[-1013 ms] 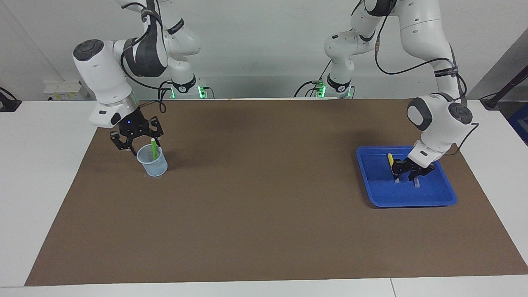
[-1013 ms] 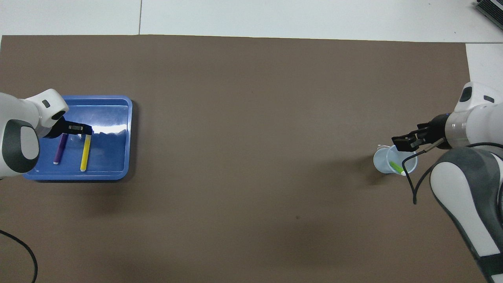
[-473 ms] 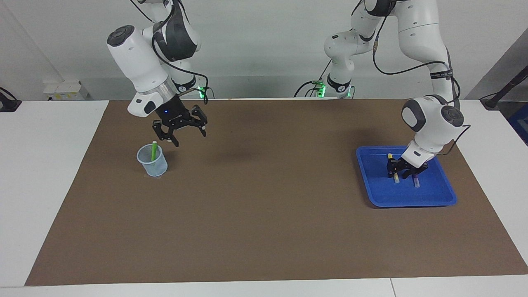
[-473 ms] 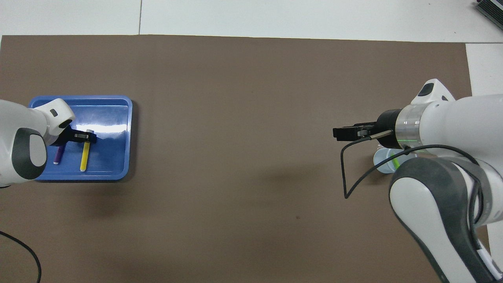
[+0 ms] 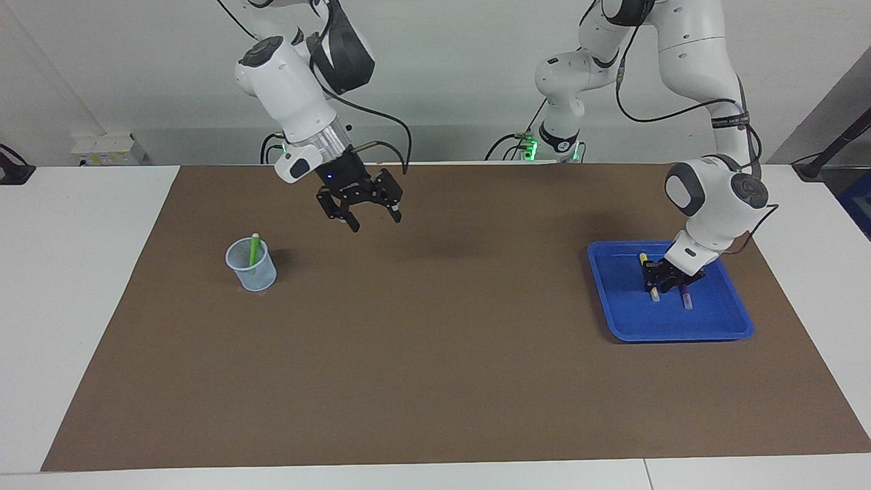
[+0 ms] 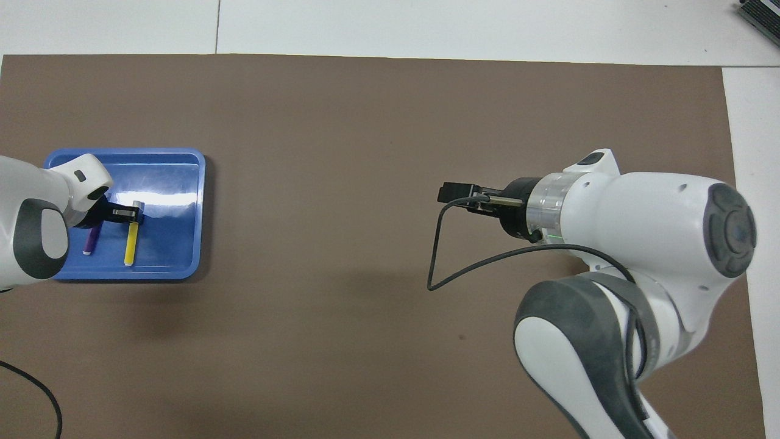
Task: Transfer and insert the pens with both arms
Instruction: 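Grasp the yellow pen with the left gripper while the right gripper returns, then lift the yellow pen with the left gripper toward the right gripper, then grasp the yellow pen with the right gripper, then open the left gripper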
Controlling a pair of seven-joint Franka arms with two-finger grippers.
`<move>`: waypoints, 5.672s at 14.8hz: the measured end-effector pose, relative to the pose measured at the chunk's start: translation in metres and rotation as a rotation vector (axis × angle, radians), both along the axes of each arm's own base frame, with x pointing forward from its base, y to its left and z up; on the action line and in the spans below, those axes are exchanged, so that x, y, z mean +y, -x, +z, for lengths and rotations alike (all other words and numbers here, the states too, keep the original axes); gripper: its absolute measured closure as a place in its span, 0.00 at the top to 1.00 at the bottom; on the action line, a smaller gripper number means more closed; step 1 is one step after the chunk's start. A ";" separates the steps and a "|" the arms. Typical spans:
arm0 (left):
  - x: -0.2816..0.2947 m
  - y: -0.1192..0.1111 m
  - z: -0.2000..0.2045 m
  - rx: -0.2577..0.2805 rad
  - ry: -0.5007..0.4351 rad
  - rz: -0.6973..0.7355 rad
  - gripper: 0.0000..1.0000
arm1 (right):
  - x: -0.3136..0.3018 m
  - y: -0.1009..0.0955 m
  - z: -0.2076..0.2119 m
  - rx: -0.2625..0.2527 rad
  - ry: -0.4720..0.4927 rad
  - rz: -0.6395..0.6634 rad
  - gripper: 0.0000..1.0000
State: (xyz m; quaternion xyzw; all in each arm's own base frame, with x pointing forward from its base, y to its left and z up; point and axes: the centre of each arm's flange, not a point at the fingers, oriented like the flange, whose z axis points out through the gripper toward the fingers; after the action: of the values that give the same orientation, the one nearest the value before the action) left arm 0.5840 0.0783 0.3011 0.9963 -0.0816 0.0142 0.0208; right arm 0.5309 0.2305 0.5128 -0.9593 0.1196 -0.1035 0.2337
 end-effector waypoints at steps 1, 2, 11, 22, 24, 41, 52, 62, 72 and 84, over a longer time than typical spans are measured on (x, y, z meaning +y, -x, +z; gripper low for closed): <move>0.000 0.001 0.000 0.003 0.000 0.001 0.31 | 0.010 0.001 -0.003 0.014 -0.020 -0.035 1.00; 0.001 0.001 0.000 0.003 0.000 0.002 0.28 | 0.017 0.002 -0.006 0.033 -0.044 -0.065 1.00; -0.005 -0.003 0.016 0.082 0.012 0.140 0.17 | 0.078 0.013 -0.029 0.091 -0.207 -0.226 1.00; -0.070 -0.027 0.135 0.257 0.211 0.868 0.17 | 0.091 0.015 -0.034 0.117 -0.269 -0.298 1.00; -0.079 -0.021 0.151 0.326 0.275 1.026 0.17 | 0.091 0.015 -0.035 0.118 -0.268 -0.298 1.00; -0.167 0.022 0.205 0.713 0.327 1.589 0.17 | 0.193 0.058 0.014 0.001 -0.435 -0.212 1.00; -0.189 0.065 0.220 0.723 0.280 1.669 0.17 | 0.236 0.029 0.001 -0.051 -0.406 -0.153 1.00; -0.189 0.068 0.220 0.723 0.278 1.680 0.17 | 0.253 0.044 -0.010 0.000 -0.376 -0.106 0.71; -0.189 0.069 0.223 0.720 0.282 1.680 0.17 | 0.252 0.047 -0.003 0.047 -0.375 -0.114 0.60; -0.194 0.072 0.221 0.728 0.272 1.682 0.17 | 0.241 0.043 0.011 0.050 -0.336 -0.083 0.19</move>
State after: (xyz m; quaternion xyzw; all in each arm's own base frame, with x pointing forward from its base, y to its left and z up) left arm 0.5124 -0.1158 0.5216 0.6596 0.6824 -0.2796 0.1449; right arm 0.4883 0.4719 0.5236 -0.9032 0.1804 -0.0677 0.3835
